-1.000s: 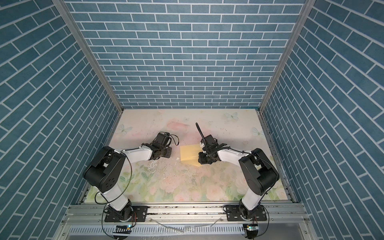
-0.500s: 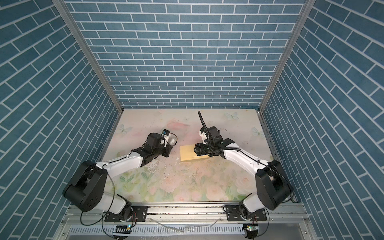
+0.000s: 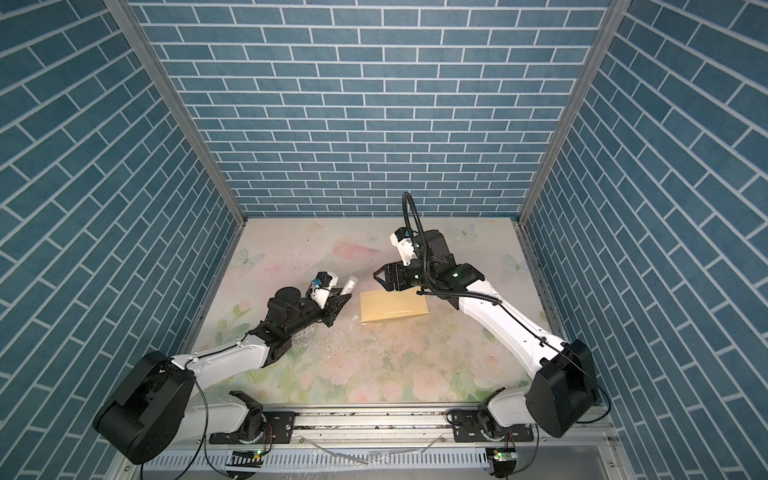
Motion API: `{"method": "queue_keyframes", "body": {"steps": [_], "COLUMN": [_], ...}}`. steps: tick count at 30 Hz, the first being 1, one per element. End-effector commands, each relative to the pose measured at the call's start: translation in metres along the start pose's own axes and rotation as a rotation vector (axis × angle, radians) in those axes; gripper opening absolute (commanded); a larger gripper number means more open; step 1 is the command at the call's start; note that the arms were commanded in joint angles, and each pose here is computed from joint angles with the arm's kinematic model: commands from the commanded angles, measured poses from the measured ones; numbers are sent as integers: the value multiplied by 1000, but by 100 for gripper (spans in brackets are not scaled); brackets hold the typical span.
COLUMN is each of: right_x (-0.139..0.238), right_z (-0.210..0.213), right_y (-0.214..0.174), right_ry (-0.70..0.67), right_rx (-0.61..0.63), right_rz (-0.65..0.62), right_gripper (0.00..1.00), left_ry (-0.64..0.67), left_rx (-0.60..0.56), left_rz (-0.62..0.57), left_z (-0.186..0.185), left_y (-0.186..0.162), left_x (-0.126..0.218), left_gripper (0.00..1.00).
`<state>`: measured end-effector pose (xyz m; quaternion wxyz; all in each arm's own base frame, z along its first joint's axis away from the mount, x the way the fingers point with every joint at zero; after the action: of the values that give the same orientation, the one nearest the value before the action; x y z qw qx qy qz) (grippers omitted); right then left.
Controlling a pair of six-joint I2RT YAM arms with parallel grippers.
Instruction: Place the letter into the envelope and seal it
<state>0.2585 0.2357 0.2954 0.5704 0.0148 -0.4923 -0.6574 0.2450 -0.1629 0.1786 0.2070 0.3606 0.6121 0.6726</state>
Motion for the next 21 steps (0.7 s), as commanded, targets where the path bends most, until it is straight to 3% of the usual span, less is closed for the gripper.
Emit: {"method": "queue_keyframes", "body": {"steps": [1, 10, 21], "right_x": [-4, -24, -43], "right_z": [18, 31, 37], "right_y": [12, 15, 21], "right_ry": [100, 149, 180], "right_rx": [-8, -1, -14], "right_rz": [6, 42, 72], "right_gripper": [76, 74, 58], "left_ry": [-57, -88, -96], "left_rx": [-82, -102, -111], "left_rz": [-141, -164, -158], "left_z": [-7, -13, -16], "left_y": [16, 16, 15], "left_x": [3, 2, 1], "left_gripper": [0, 0, 0]}}
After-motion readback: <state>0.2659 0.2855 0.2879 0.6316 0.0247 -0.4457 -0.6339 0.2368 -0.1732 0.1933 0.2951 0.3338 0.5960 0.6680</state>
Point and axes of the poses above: each gripper's point midway between its finger pads, its own x axis back along the fingers, its own z axis along the line the jaws close on, y = z × x, the point moved 9 cm from there along x, back along the fingers, and after that the axes turned 3 degrees about -x, right-handed, at the moved point
